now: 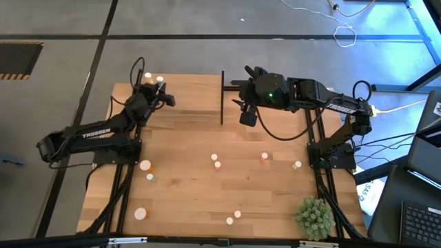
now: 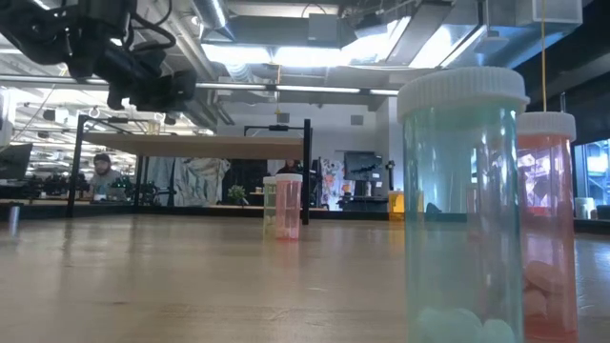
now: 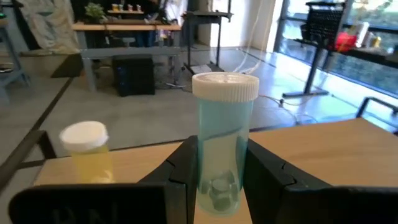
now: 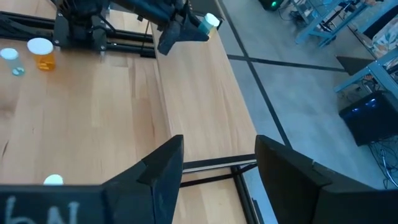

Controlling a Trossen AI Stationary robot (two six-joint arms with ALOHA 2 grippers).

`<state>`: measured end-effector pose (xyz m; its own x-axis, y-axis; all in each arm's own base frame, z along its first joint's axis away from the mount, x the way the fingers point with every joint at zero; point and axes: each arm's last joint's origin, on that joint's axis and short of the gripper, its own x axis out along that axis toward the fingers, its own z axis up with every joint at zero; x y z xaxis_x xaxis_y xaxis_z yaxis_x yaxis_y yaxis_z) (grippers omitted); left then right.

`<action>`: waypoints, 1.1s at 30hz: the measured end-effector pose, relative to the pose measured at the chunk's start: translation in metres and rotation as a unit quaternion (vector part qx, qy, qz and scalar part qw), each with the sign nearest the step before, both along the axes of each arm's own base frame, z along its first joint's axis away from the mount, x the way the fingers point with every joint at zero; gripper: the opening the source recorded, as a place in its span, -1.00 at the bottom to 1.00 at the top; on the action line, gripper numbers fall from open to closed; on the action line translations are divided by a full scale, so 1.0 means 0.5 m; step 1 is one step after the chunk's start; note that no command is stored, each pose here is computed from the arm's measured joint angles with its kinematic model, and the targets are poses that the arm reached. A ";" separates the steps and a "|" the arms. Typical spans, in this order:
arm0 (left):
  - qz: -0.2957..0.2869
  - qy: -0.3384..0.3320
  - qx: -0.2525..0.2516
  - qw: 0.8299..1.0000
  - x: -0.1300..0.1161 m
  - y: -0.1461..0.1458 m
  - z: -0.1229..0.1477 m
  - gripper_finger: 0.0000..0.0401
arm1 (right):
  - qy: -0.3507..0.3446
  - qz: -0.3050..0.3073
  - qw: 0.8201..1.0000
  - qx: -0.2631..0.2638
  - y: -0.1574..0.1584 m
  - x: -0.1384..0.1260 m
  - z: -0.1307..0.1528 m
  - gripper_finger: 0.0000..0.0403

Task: Pick and place medicine bottles onto shelf by color
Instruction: Put the top right small blue pill on the shelf

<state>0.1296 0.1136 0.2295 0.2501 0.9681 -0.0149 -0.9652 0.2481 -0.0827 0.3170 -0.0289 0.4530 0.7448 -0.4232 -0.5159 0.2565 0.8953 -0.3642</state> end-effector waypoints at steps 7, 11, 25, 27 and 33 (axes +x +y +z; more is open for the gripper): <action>-0.006 0.011 -0.011 1.000 0.006 0.007 -0.011 -0.56 | 0.000 0.000 1.000 0.000 0.000 0.000 0.000 0.00; -0.006 0.023 -0.021 0.999 0.011 0.010 -0.020 -0.56 | 0.000 0.001 1.000 -0.001 0.000 0.000 0.000 0.00; -0.004 0.029 -0.049 0.998 0.024 0.020 -0.044 -0.56 | 0.000 0.001 1.000 -0.001 0.000 0.000 0.000 0.00; -0.004 0.035 -0.053 0.998 0.026 0.021 -0.049 -0.56 | 0.000 0.001 1.000 -0.001 0.000 0.000 0.000 0.00; -0.003 0.035 -0.062 0.997 0.030 0.024 -0.057 -0.56 | 0.000 0.001 1.000 -0.001 0.000 0.000 0.000 0.00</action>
